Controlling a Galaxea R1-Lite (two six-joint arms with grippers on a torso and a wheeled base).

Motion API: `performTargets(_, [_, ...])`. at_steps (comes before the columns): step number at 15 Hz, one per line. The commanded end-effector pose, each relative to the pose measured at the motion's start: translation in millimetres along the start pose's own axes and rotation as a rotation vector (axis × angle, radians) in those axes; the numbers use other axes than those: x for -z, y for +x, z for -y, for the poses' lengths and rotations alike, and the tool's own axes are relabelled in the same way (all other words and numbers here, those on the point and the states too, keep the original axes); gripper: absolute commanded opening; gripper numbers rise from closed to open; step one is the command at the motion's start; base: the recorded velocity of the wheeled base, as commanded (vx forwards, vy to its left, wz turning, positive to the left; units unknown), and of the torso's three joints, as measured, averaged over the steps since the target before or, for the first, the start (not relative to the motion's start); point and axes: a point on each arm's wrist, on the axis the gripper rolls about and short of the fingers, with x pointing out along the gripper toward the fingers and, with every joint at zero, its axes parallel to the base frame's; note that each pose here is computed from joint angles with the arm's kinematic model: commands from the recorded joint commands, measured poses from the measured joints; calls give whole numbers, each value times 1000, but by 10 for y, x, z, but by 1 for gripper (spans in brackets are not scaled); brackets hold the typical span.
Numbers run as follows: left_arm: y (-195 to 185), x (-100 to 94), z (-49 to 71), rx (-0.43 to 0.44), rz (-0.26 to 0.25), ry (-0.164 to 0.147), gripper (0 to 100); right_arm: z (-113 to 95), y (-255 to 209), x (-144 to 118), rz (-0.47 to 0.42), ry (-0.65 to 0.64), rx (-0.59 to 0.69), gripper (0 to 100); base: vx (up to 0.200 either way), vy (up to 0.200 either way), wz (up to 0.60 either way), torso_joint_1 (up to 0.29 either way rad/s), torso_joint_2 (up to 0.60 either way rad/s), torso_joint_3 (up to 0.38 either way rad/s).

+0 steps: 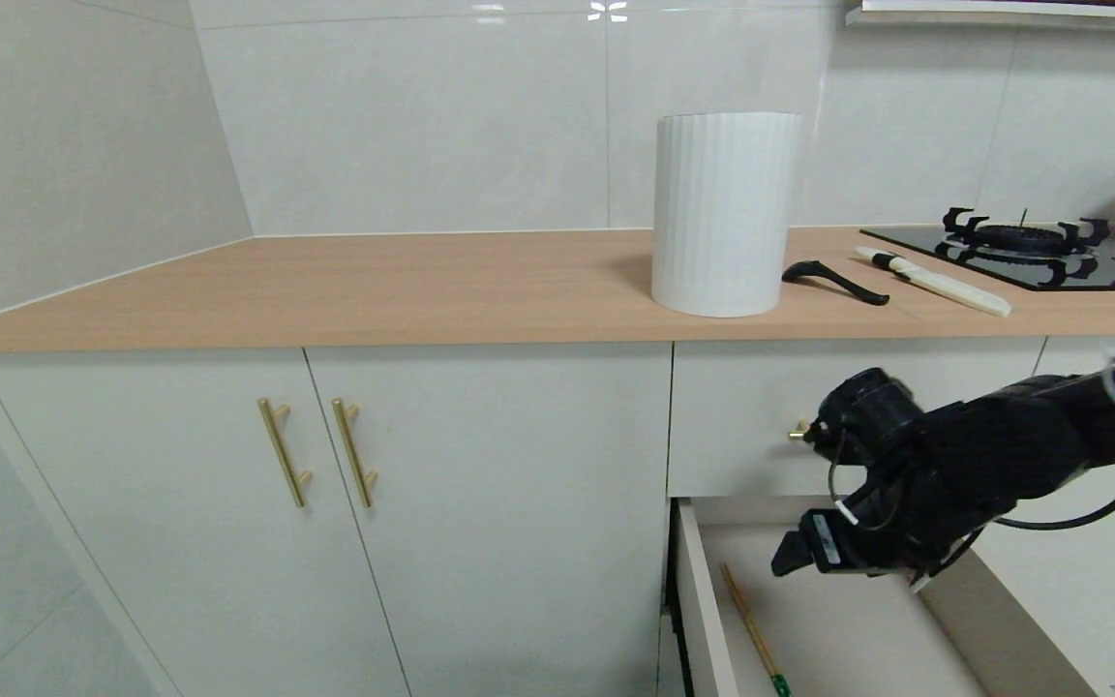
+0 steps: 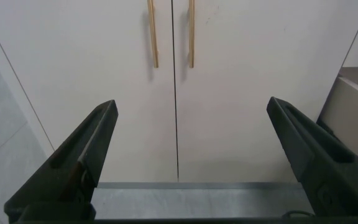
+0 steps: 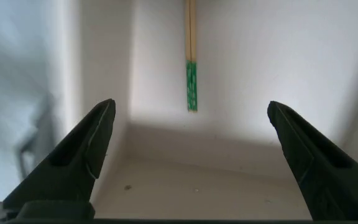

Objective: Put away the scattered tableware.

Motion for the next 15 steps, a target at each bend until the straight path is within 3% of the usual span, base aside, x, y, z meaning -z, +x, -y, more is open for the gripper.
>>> performTargets(1, [0, 0, 0, -1, 1, 0, 100, 216, -811, -31, 238, 56, -38, 100, 0, 0, 0, 0, 0, 0])
performTargets(6, [0, 0, 0, -2, 1, 0, 100, 416, -1243, 29, 375, 55, -24, 100, 0, 0, 0, 0, 0, 0])
performTargets(15, [0, 0, 0, -2, 1, 0, 100, 425, -1347, 81, 406, 29, -23, 100, 0, 0, 0, 12, -47, -34])
